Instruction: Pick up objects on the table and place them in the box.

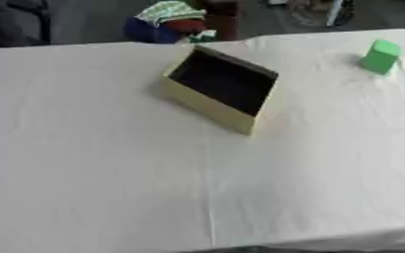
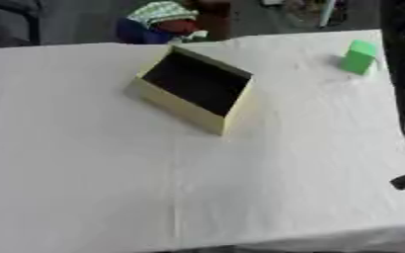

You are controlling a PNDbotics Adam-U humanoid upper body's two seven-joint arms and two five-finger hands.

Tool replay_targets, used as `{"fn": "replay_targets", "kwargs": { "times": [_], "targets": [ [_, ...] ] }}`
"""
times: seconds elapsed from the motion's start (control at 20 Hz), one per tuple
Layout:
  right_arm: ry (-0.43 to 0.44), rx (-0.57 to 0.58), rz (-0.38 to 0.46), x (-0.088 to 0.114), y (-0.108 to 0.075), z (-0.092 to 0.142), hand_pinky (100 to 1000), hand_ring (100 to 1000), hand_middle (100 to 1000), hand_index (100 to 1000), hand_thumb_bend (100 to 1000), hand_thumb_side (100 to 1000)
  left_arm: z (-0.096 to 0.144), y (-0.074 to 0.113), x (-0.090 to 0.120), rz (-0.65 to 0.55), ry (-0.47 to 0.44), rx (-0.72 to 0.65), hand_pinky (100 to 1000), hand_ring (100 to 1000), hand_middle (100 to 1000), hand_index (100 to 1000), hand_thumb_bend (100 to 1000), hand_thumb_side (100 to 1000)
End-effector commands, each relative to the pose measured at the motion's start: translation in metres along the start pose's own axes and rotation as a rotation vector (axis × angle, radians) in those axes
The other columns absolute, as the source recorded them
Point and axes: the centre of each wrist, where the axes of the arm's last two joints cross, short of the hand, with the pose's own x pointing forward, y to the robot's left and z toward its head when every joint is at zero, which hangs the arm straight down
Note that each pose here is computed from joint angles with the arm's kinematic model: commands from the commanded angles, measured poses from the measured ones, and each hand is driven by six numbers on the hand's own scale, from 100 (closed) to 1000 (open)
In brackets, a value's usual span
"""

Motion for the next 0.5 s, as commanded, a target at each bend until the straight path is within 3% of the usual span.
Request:
{"fn": "replay_targets", "kwargs": {
  "times": [0.05,0.5],
  "targets": [
    [-0.005,-0.023,0.087,-0.008,-0.021,-0.005,688,1000,710,839,100,420,-0.005,0.005,0.009,-0.019,-0.036,-0.021,704,525,515,800,100,726],
    [0.042,0.049,0.433,-0.055,-0.043,0.005,751,1000,775,884,100,290,-0.004,0.005,0.008,-0.027,-0.03,-0.034,704,523,513,799,100,731]
  ]
}}
